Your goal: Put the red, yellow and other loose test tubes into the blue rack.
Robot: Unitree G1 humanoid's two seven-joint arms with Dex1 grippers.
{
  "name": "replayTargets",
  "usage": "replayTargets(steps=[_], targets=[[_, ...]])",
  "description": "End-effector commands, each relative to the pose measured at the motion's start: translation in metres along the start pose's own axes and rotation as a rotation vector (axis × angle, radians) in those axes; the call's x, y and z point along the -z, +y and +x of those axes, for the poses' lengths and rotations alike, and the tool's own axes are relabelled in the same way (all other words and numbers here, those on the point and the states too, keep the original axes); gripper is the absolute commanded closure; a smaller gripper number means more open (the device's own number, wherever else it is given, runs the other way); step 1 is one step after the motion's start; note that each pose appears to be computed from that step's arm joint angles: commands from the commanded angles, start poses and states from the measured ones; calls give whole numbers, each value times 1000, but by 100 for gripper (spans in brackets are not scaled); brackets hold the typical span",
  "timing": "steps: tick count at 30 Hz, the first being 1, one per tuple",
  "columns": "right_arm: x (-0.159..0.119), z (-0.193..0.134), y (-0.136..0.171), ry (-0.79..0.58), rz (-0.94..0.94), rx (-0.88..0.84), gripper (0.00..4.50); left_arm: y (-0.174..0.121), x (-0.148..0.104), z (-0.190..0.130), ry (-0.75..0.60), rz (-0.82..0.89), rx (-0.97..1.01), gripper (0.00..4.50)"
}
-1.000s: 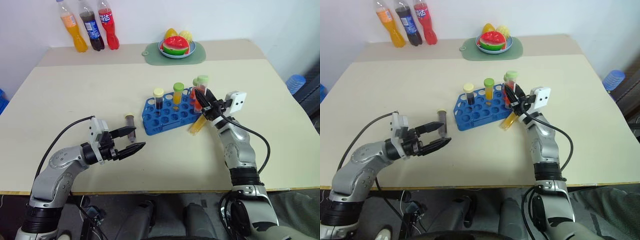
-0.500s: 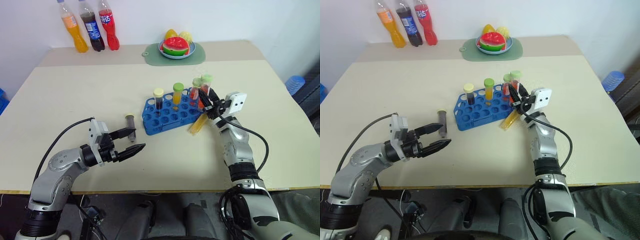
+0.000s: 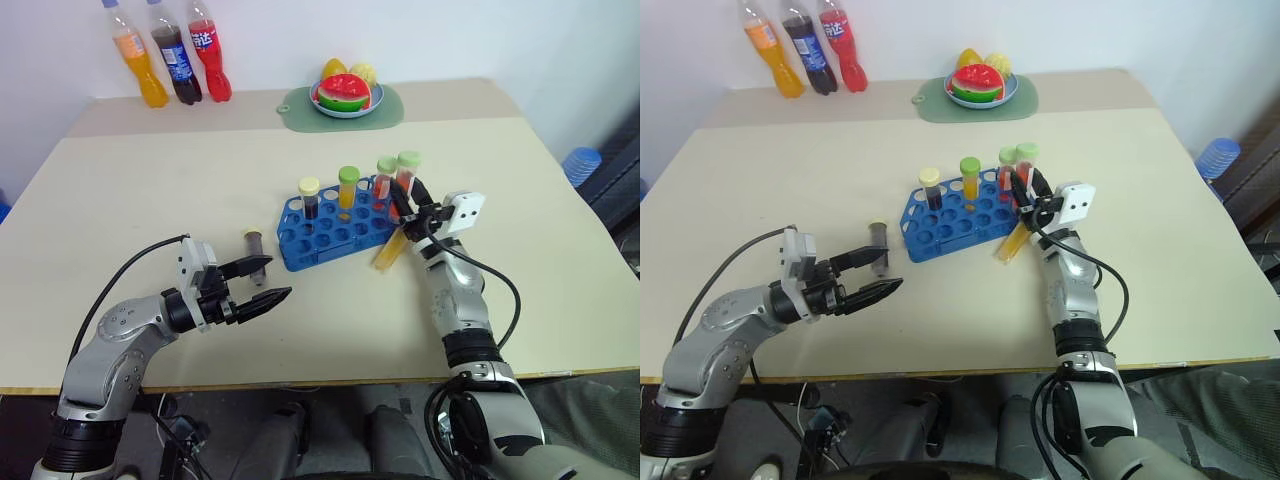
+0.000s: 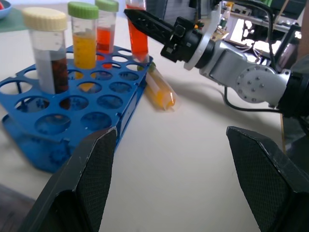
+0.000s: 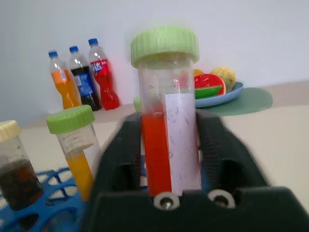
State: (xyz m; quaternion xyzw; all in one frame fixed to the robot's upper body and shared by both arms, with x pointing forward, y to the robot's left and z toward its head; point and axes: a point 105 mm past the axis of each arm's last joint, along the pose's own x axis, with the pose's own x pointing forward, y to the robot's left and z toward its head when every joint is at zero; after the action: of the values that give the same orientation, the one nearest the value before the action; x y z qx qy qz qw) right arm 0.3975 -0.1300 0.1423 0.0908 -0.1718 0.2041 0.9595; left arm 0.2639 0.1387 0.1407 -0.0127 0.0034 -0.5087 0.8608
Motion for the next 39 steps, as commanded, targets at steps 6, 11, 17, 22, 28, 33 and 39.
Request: replayTargets(steps=[6, 11, 17, 22, 28, 33, 39], targets=[[-5, -2, -2, -15, -64, -1, 8, -3, -8, 0, -35, 24, 8, 72], [-16, -9, -10, -5, -112, -7, 8, -3, -7, 0, -38, 19, 7, 72], [-37, -21, -15, 78, -156, -49, 8, -3, -4, 2, -36, 14, 13, 72], [-49, -48, -2, 273, -118, -129, 8, -2, -3, 3, -35, 14, 17, 72], [-57, -60, 4, 473, 23, -86, 8, -2, -2, 6, -39, 17, 30, 72], [-37, -60, -7, 654, 68, 49, 8, -3, -2, 8, -42, 17, 34, 72], [-18, -59, -11, 750, 44, 130, 8, -4, -2, 6, -38, 16, 21, 72]])
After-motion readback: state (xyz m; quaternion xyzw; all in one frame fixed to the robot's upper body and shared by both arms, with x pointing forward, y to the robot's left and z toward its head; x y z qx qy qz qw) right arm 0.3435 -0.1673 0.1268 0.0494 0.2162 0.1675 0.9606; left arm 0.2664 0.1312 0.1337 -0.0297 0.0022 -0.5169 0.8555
